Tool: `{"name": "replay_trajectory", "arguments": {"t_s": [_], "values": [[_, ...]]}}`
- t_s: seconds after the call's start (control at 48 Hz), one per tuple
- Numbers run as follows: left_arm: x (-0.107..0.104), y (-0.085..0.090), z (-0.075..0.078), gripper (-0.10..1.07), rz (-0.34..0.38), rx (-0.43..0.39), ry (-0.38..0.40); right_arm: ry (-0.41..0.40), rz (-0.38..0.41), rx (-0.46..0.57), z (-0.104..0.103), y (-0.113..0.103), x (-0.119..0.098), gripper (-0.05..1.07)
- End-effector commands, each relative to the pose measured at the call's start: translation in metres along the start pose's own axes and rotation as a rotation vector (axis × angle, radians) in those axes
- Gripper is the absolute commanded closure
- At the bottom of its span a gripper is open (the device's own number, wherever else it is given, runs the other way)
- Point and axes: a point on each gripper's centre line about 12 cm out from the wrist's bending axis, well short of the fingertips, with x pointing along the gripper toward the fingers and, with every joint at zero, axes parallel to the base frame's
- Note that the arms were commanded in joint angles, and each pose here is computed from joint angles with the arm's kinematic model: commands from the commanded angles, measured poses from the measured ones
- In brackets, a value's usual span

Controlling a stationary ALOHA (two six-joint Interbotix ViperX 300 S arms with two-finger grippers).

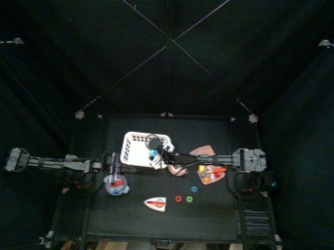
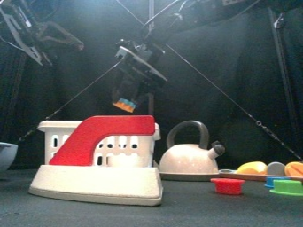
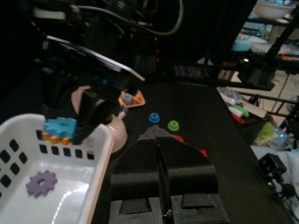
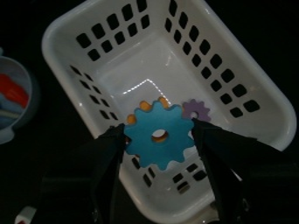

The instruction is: Place gears in basket

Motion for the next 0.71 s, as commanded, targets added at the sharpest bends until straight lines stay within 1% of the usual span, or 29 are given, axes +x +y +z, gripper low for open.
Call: {"name": "replay_trajectory", "arguments": {"t_s": [0.0,0.083,0.208,0.375,0.521,0.688], "values": [[-0.002,-0.004,0.003,1.0,-0.018,0.003,-0.003,-0.036,0.037,0.031,0.027,0.0,-0.006,0.35],[-0.004,-0.007,0.001,1.0,-0.035,0.009,0.002,-0.008,0.047,0.03,0.031,-0.002,0.008,0.35],[-0.005,-0.012,0.001,1.0,-0.059,0.023,0.0,0.023,0.04,0.013,0.031,-0.007,0.029,0.35],[-0.005,-0.012,0.001,1.0,-0.059,0.024,-0.004,0.058,0.022,-0.004,0.029,-0.011,0.053,0.35],[-0.005,-0.012,0.001,1.0,-0.058,0.023,-0.004,0.088,0.003,-0.003,0.024,-0.013,0.069,0.35],[-0.005,-0.011,0.001,1.0,-0.055,0.022,-0.002,0.097,-0.001,-0.005,0.021,-0.011,0.079,0.34]]}}
